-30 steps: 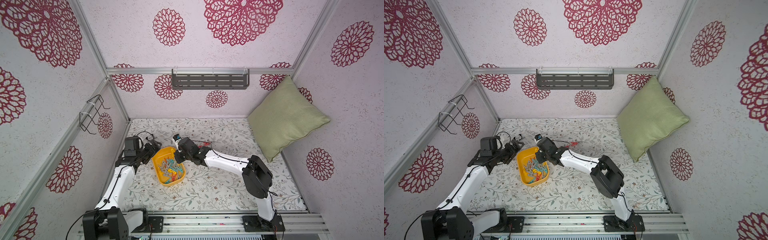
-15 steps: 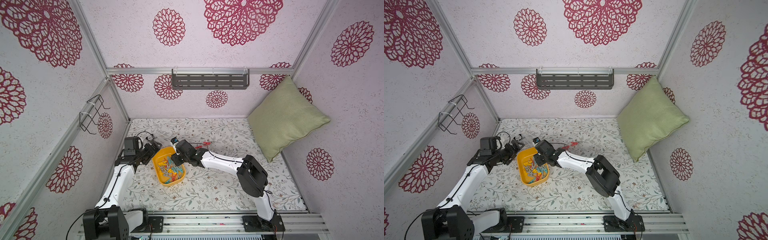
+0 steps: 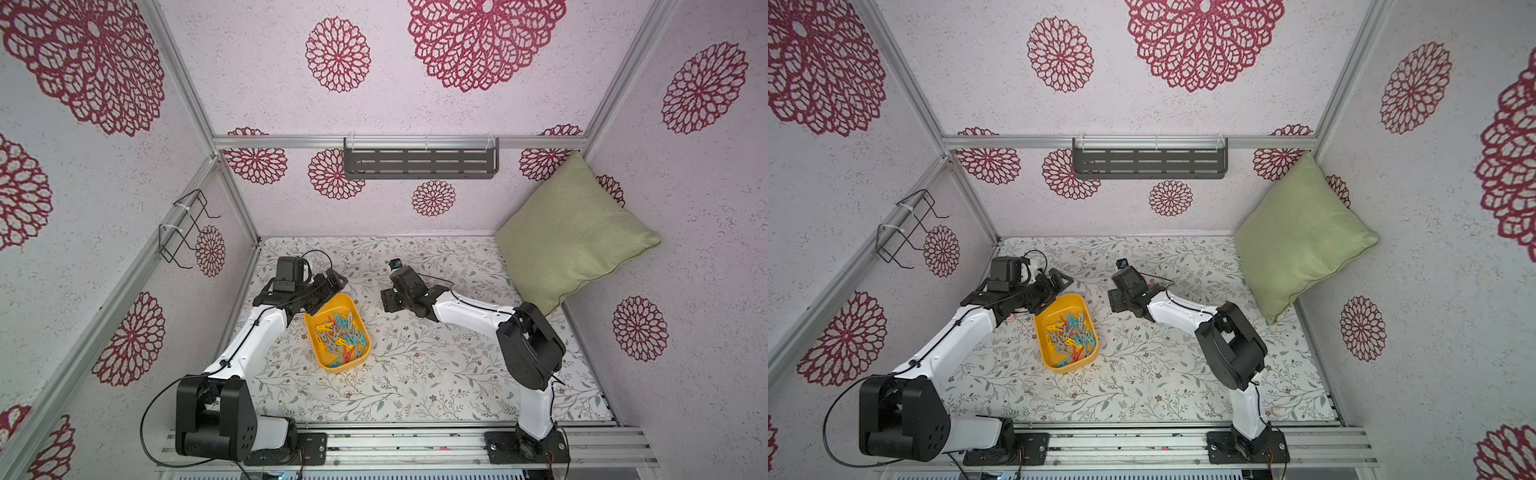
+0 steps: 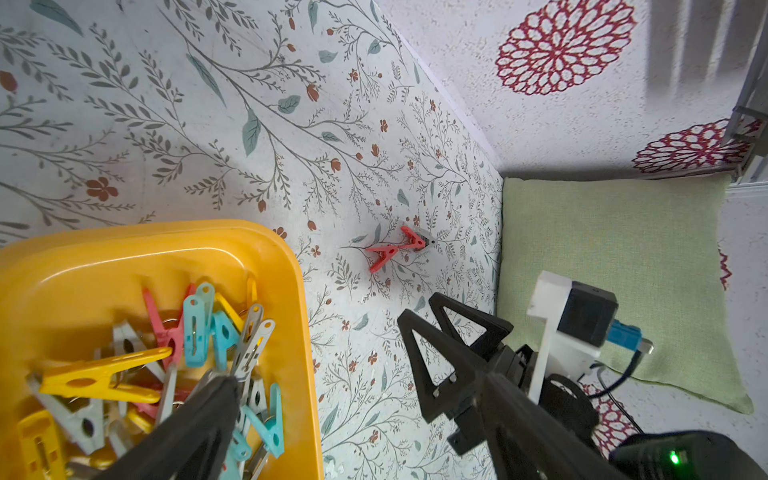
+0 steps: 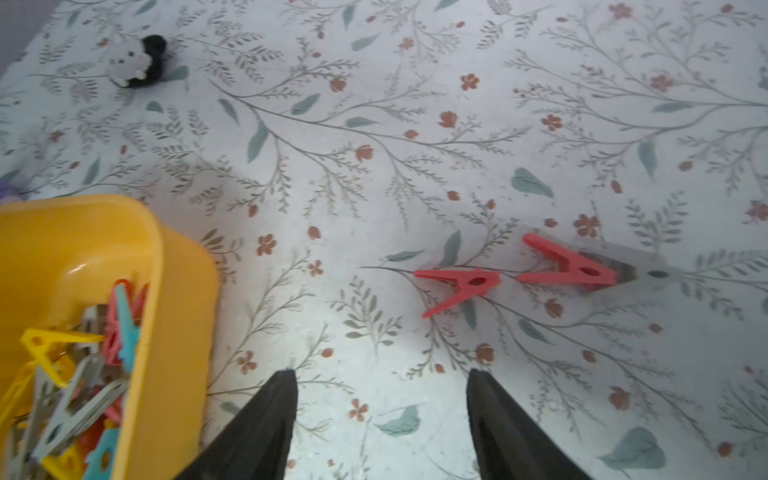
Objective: Put the clothespins into the storage box
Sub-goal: Pick up the clothespin from the center of the board.
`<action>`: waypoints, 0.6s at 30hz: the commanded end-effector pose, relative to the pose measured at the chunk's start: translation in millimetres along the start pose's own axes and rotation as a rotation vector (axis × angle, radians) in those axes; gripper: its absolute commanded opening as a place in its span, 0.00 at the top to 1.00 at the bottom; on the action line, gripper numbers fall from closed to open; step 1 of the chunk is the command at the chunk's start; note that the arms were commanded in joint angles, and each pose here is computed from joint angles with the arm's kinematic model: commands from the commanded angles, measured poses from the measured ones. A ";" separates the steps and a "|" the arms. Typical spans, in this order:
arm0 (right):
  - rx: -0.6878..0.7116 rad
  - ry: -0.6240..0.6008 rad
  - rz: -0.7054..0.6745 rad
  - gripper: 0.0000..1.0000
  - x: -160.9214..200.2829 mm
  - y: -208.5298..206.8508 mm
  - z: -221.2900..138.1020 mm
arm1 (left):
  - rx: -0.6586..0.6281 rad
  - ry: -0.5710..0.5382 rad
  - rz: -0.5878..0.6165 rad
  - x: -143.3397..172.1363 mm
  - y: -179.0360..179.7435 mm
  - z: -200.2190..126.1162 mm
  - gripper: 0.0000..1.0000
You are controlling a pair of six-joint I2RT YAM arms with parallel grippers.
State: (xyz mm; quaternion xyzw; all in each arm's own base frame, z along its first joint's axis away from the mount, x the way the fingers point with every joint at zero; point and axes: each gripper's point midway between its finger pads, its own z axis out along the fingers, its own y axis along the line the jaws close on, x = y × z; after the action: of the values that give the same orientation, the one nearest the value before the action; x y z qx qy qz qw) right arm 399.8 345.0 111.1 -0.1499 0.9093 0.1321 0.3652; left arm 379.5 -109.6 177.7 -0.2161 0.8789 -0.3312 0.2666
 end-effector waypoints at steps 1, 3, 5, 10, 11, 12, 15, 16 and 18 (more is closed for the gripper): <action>0.053 -0.020 0.035 0.27 -5.2 -12.7 5.8 | 0.026 -0.024 0.019 -8.3 -10.4 3.9 0.03; 0.076 -0.001 0.042 0.27 0.8 -18.5 16.4 | 0.029 -0.019 0.019 -7.8 -10.2 6.5 0.02; 0.083 0.014 0.050 0.27 5.0 -21.2 26.1 | 0.028 -0.017 0.019 -7.7 -9.0 8.2 0.03; 0.087 0.037 0.060 0.27 10.0 -22.1 46.1 | 0.023 -0.008 0.020 -6.3 -6.2 12.5 0.03; 0.089 0.039 0.062 0.27 10.0 -22.4 49.1 | 0.024 -0.007 0.020 -6.5 -6.1 13.3 0.03; 0.093 0.044 0.065 0.27 10.9 -23.6 52.7 | 0.023 -0.005 0.019 -6.1 -5.5 14.1 0.03; 0.100 0.055 0.074 0.29 11.9 -27.1 62.6 | 0.024 -0.001 0.018 -5.9 -4.4 17.0 0.03; 0.105 0.063 0.077 0.31 13.6 -28.9 66.2 | 0.023 0.002 0.017 -5.7 -3.8 18.2 0.03; 0.114 0.075 0.083 0.33 16.5 -32.7 71.8 | 0.025 0.004 0.017 -5.4 -3.4 19.5 0.03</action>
State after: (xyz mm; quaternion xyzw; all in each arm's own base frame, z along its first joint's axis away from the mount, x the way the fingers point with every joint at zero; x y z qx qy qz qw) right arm 434.3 342.9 40.3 -0.1163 0.9325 0.0931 0.3291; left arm 389.0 -113.8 162.1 -0.2168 0.8819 -0.3307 0.2569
